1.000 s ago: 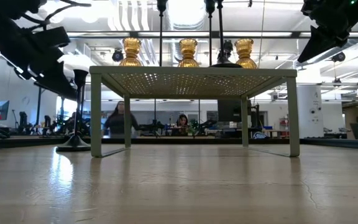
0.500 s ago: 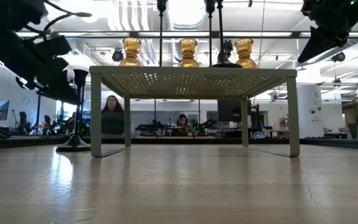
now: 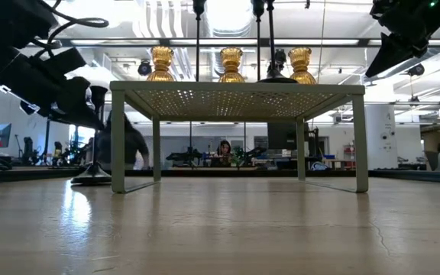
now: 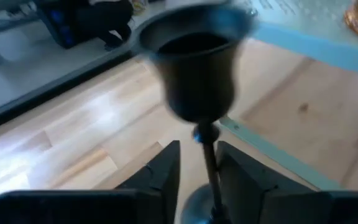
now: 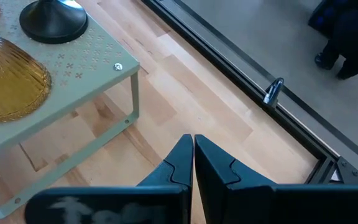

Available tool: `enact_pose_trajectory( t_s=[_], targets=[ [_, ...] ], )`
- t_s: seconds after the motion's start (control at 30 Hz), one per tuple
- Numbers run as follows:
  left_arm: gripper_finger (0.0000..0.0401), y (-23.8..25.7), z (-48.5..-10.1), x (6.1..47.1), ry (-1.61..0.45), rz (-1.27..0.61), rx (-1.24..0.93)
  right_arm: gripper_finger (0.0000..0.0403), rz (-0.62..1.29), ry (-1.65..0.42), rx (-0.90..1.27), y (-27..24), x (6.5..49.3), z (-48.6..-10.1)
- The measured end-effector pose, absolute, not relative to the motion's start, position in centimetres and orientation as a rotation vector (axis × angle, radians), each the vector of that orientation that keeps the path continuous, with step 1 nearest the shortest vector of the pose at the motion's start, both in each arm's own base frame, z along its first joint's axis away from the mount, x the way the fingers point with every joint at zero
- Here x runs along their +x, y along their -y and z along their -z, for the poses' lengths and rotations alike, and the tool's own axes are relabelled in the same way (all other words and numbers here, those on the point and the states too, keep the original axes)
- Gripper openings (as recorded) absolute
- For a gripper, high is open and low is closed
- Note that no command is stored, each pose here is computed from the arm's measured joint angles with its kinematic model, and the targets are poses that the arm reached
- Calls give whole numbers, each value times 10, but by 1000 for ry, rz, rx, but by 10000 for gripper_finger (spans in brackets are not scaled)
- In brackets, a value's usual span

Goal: Pick & Place candle stick holders
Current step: Put the black candle holder on the shelf

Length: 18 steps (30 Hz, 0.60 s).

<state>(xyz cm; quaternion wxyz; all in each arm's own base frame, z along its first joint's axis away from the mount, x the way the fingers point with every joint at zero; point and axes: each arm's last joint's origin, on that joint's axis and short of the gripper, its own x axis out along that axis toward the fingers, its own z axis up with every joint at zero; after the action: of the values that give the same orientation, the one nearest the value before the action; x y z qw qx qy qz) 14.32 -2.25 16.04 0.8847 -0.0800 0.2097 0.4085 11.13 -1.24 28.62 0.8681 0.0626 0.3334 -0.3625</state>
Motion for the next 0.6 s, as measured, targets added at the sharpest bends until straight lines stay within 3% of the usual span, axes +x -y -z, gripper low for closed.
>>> enact_pose_trajectory(
  t_s=[0.23, 0.43, 0.6],
  targets=[
    [17, 22, -161, 143, -417, -878, -131, 9, 758, -698, 131, 12, 111, -286],
    [17, 23, -172, 145, -423, -830, -116, 9, 758, -699, 131, 12, 111, -286],
    [17, 24, -210, 147, -414, -780, -104, 9, 758, -699, 131, 12, 111, -286]
  ],
)
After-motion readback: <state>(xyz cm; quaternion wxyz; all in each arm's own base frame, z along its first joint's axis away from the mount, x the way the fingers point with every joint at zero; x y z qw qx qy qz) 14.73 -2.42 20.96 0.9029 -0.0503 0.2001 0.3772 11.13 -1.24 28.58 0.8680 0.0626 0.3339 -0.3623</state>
